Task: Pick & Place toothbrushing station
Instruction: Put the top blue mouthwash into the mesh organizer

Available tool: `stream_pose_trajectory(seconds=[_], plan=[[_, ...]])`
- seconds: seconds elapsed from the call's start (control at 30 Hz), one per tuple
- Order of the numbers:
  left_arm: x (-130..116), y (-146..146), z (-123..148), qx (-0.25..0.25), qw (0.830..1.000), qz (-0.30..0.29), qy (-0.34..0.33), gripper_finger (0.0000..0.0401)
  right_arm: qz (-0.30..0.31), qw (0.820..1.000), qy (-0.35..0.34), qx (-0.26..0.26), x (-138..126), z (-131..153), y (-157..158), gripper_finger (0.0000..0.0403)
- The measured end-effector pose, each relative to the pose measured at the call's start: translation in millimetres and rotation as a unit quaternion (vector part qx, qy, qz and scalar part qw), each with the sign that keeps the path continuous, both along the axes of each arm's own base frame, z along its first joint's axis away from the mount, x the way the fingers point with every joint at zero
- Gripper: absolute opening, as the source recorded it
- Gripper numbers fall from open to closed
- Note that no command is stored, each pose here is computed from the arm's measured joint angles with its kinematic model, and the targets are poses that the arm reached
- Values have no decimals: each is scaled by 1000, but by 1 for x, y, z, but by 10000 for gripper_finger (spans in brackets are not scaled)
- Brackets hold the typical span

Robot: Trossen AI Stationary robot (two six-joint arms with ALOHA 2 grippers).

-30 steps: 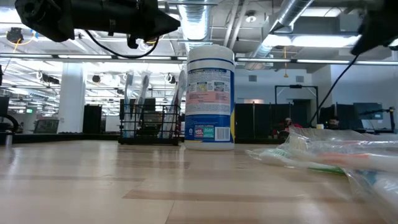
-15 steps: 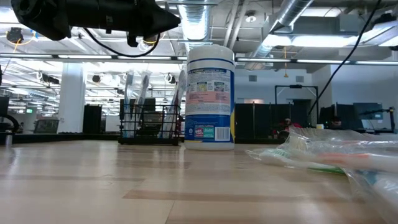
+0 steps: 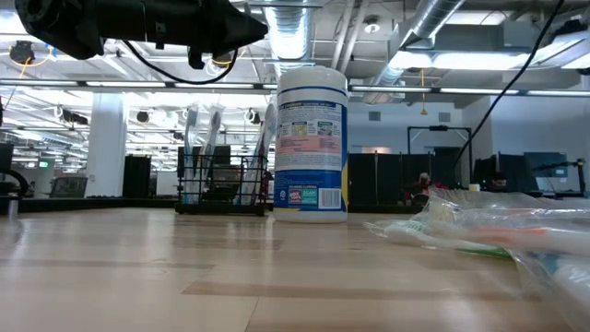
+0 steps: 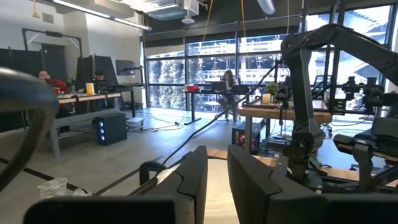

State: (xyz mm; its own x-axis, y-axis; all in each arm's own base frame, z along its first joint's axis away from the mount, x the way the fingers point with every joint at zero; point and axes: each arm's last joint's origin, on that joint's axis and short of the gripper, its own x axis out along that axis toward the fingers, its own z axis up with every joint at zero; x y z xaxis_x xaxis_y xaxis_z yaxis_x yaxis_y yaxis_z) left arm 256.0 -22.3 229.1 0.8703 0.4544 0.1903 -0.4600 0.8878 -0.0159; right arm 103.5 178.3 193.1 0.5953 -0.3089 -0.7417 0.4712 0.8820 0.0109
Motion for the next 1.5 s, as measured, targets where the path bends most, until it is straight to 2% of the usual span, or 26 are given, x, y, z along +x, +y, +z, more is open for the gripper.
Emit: stream_pose_trajectory(seconds=[0.23,0.97,1.5], plan=[[0,0,0,0,1000,0,0,59,0,1000,13,-27,1,-9,3,184],[0,0,-1,1,1000,0,4,59,-10,1000,1,-14,1,-17,1,193],[0,0,-1,1,1000,0,6,59,-15,1000,-10,-22,8,-17,-2,176]])
